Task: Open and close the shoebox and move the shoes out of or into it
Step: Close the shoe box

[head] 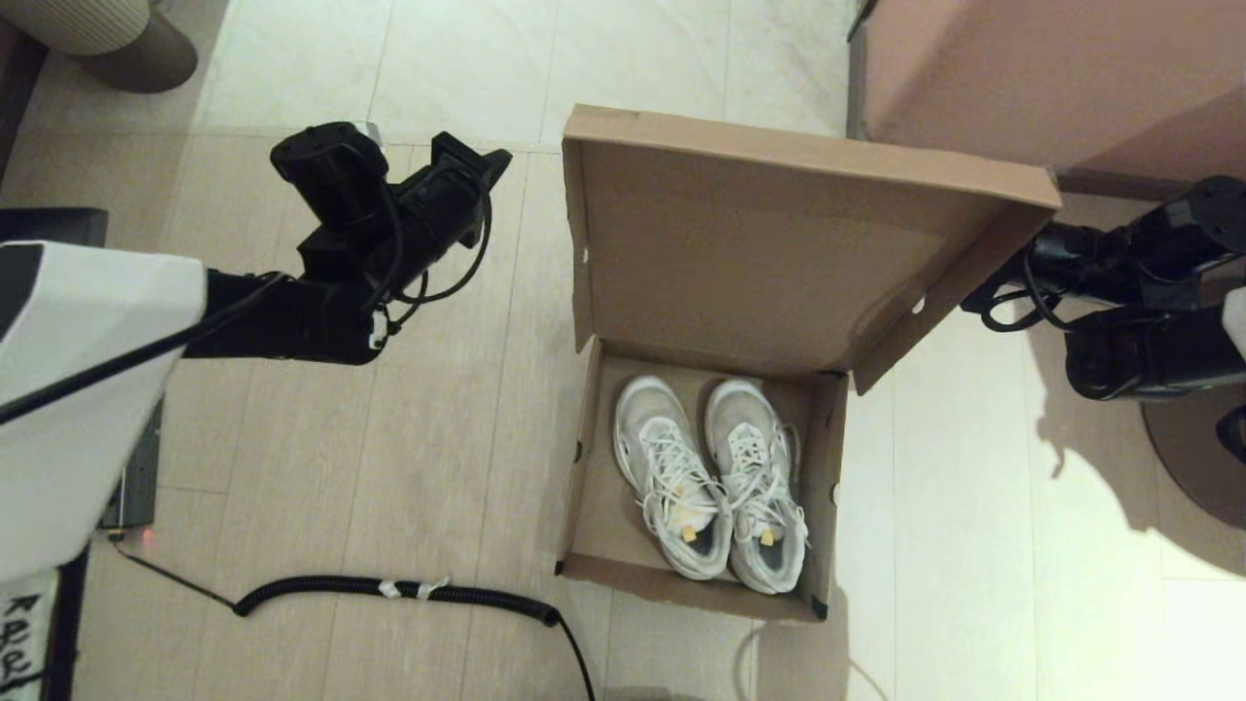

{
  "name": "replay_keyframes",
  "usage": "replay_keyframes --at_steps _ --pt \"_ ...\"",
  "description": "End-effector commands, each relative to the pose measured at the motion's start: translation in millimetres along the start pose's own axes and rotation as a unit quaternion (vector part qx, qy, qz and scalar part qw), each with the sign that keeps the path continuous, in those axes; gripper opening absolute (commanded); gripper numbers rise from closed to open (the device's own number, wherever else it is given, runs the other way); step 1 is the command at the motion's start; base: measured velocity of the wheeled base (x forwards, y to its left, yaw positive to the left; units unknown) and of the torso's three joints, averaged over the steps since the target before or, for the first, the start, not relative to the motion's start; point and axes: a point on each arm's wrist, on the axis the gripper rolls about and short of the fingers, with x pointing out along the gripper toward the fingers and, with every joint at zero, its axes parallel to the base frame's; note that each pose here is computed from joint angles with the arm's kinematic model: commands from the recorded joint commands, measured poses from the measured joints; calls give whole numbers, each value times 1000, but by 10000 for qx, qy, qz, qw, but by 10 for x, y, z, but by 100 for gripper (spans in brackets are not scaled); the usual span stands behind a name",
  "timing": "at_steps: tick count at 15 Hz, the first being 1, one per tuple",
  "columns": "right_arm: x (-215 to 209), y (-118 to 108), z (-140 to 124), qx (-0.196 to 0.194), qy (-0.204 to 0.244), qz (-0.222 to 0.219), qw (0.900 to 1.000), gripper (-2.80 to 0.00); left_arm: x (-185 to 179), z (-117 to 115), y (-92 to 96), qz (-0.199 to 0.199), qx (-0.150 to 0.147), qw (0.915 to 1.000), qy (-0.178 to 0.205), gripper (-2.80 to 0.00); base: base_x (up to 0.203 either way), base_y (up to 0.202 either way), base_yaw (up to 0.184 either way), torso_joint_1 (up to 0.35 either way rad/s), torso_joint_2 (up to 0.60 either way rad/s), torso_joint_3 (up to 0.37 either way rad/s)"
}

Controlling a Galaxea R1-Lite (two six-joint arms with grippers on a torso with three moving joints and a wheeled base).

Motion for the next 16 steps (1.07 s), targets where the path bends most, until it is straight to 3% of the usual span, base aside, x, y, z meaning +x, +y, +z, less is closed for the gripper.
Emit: replay_keyframes --at_steps 1,3,6,11,16 --pt "12 136 -167 41 62 -22 10000 -280 153 -194 248 -24 -196 9997 127 -280 0 0 0 0 0 0" --pt "1 122 -324 267 45 -63 9996 -280 223 -513 240 -449 -564 9930 937 -280 0 0 0 0 0 0" --pt "-59 108 -661 621 15 -163 9979 -280 275 -937 23 -1000 -792 9832 1302 -280 0 0 0 0 0 0" --pt "-133 -7 -1191 1164 40 -316 9927 -280 180 -905 -157 -1159 -797 9837 1121 -280 0 0 0 0 0 0" --pt "-225 -94 -1729 651 58 -401 9971 -280 -246 -940 -237 -1027 -852 9822 1325 -280 0 0 0 0 0 0"
